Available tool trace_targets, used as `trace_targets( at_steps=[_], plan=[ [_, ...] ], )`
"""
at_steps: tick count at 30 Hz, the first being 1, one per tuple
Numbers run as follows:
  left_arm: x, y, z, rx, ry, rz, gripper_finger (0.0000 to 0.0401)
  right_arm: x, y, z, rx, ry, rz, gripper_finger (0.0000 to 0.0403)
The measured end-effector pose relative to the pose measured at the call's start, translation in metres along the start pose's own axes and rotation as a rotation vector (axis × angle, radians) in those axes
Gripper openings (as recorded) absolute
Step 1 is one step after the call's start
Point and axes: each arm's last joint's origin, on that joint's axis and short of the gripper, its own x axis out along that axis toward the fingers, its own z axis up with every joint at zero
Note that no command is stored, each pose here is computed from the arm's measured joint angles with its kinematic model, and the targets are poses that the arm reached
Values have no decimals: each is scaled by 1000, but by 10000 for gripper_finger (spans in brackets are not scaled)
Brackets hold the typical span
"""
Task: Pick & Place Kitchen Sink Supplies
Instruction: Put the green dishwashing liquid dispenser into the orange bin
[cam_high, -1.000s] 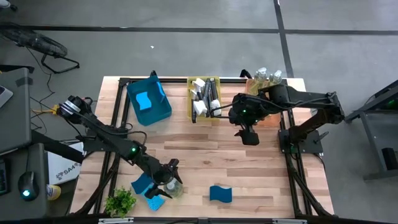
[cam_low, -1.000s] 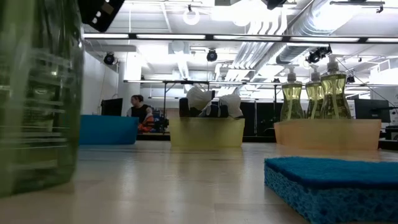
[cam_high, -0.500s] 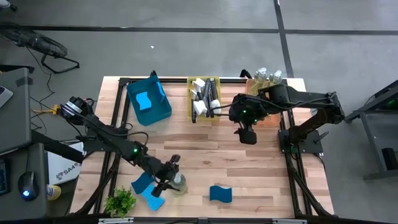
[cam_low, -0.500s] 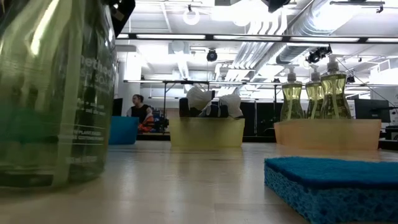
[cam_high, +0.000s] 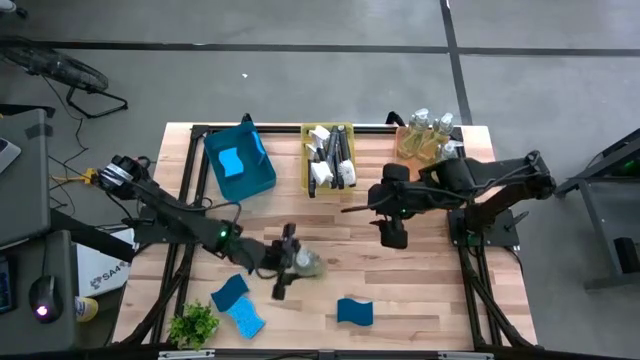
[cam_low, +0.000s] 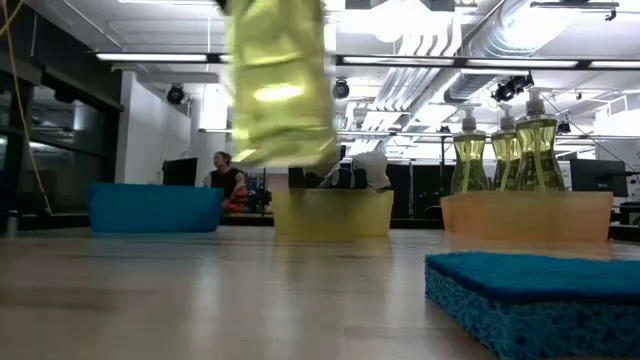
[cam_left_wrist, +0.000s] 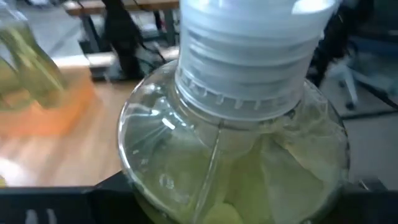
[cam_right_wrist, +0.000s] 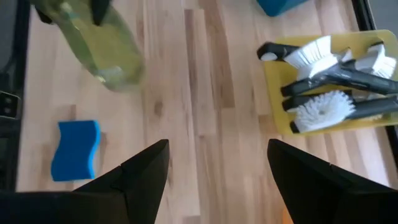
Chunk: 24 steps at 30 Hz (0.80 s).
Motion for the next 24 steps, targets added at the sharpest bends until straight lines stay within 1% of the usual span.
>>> trace_targets(
  at_steps=[4,7,11,15,20,22,24],
  plan=[
    [6,19,25,-15,-72,57,196,-1,6,1,20,-28,11,267],
    [10,35,33,-21,-79,80,196,-2,9,2,27,-51,3,267],
    [14,53,42,-34,-77,69,196,-3,10,8,10,-118,1,264],
    [16,66,45,-39,-64,84,196,-5,10,17,-12,-211,-3,264],
    [17,76,53,-24,-100,87,196,-6,14,31,-41,-347,48,264],
    [17,80,53,-25,-101,98,196,-2,18,37,-61,-373,77,264],
    [17,81,53,-24,-97,98,196,3,20,40,-75,-384,79,264]
  ],
)
